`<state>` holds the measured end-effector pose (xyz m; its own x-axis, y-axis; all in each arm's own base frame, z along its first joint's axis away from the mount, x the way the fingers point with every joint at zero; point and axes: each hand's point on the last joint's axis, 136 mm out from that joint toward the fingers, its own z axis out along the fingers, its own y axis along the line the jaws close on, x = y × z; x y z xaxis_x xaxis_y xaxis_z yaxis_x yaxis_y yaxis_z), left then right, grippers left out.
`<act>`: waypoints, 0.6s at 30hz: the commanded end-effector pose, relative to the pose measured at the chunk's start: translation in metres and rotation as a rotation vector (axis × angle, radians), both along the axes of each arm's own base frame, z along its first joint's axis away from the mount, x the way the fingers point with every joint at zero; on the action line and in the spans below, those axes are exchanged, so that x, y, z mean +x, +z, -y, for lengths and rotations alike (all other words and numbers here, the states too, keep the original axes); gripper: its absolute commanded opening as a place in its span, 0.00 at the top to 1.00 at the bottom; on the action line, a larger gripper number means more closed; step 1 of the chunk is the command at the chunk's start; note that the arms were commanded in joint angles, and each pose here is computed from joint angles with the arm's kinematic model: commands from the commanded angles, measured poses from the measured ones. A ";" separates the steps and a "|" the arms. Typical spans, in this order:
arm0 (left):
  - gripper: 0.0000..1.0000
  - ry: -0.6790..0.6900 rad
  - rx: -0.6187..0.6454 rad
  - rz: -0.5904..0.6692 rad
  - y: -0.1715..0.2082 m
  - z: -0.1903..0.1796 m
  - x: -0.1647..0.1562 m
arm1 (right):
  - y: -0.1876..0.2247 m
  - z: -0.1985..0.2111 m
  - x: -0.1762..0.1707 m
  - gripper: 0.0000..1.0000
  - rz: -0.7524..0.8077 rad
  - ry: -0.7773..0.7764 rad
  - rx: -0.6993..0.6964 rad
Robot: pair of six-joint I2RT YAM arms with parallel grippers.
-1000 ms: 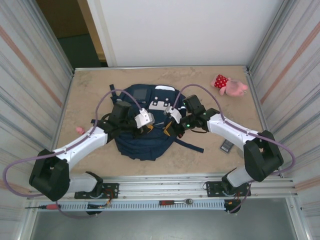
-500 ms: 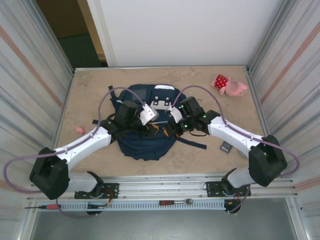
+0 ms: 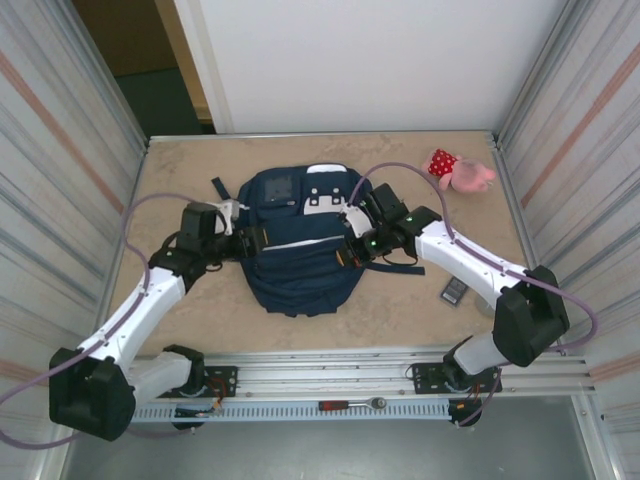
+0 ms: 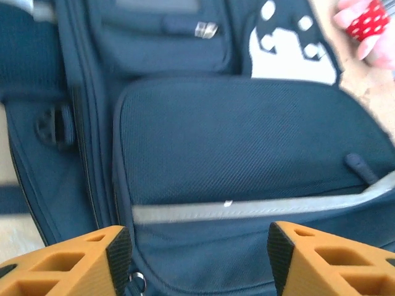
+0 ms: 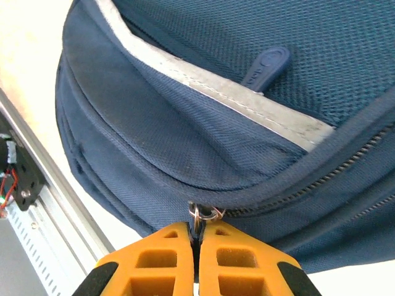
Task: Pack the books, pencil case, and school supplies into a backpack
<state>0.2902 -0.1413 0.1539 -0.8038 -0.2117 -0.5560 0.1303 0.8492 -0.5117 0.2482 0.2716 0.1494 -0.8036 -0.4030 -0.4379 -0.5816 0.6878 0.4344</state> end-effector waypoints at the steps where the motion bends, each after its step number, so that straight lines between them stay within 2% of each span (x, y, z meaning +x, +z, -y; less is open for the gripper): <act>1: 0.39 0.050 -0.107 -0.090 -0.013 0.010 -0.010 | 0.004 -0.015 -0.012 1.00 -0.066 -0.006 0.008; 6: 0.47 0.085 -0.096 -0.142 -0.039 0.014 -0.010 | 0.000 -0.034 -0.018 1.00 -0.127 -0.030 0.026; 12: 0.68 0.038 -0.150 -0.131 -0.045 0.039 -0.008 | 0.000 -0.044 -0.015 1.00 -0.137 -0.087 0.010; 18: 0.74 0.002 -0.171 -0.115 -0.047 0.070 -0.006 | 0.003 -0.080 -0.023 1.00 -0.153 -0.110 0.065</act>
